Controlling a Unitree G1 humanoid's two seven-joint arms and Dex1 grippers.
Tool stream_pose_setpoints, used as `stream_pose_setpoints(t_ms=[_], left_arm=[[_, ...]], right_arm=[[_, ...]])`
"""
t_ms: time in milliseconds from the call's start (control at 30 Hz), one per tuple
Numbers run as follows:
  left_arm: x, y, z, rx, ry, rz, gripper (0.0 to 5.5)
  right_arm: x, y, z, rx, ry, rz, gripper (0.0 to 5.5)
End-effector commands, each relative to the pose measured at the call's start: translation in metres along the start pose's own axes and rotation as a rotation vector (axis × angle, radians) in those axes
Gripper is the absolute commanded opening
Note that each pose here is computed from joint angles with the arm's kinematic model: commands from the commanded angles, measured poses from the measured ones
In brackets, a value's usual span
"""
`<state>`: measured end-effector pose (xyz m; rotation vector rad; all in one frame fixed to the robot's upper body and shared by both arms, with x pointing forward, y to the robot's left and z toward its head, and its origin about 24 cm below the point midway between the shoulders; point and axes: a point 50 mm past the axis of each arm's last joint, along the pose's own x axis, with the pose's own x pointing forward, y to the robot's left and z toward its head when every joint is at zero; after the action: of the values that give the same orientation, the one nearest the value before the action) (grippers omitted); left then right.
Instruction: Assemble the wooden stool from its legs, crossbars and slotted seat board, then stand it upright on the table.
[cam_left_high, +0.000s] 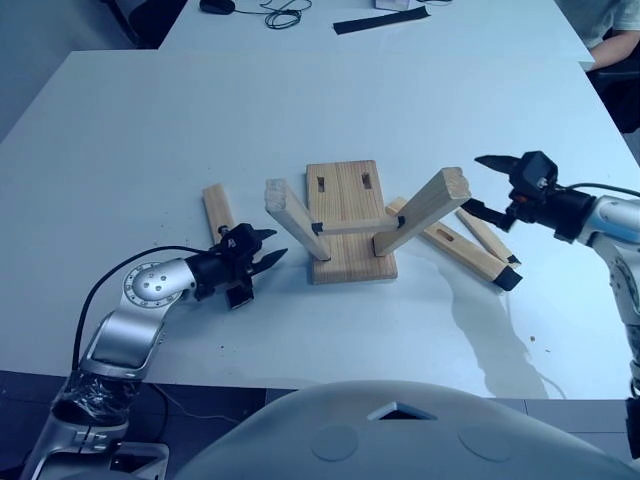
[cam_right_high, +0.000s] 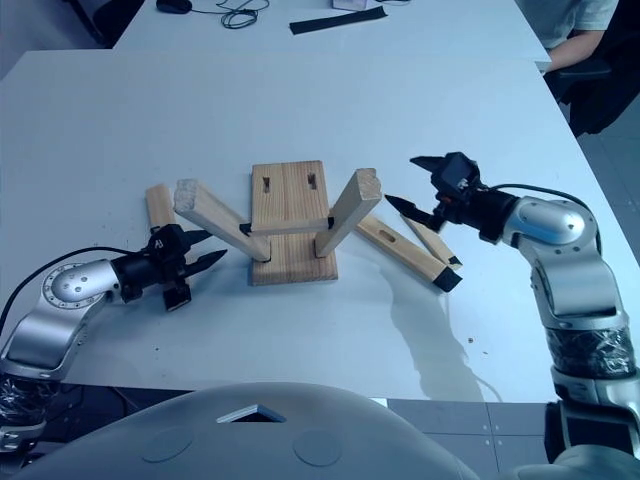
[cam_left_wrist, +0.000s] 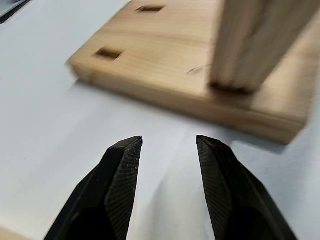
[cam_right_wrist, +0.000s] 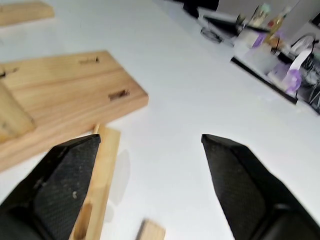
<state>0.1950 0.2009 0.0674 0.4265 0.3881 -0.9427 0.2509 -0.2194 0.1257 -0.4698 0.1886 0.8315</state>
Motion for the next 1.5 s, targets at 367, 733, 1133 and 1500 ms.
stream_pose_setpoints(t_ms=[367,733,1133,1500], left_arm=[[-0.011,-0.046,0.038,-0.149,0.040,-0.515,2.04],[0.029,-0.051,0.048,-0.297,-0.046,-0.456,2.04],[0.024,-0.032,0.010,-0.178,0.135,-0.332,2.04],[0.045,-0.013,0.008,-0.154,0.154,-0.181,2.04]], right_arm=[[0.084,-0.004,-0.009,-0.114,0.002,0.039,3.73],[0.099,0.024,-0.012,-0.175,-0.022,0.168,3.73],[0.095,0.049,-0.007,-0.218,-0.047,0.248,3.73],[0.105,0.058,0.005,-0.189,-0.097,0.237,3.73]])
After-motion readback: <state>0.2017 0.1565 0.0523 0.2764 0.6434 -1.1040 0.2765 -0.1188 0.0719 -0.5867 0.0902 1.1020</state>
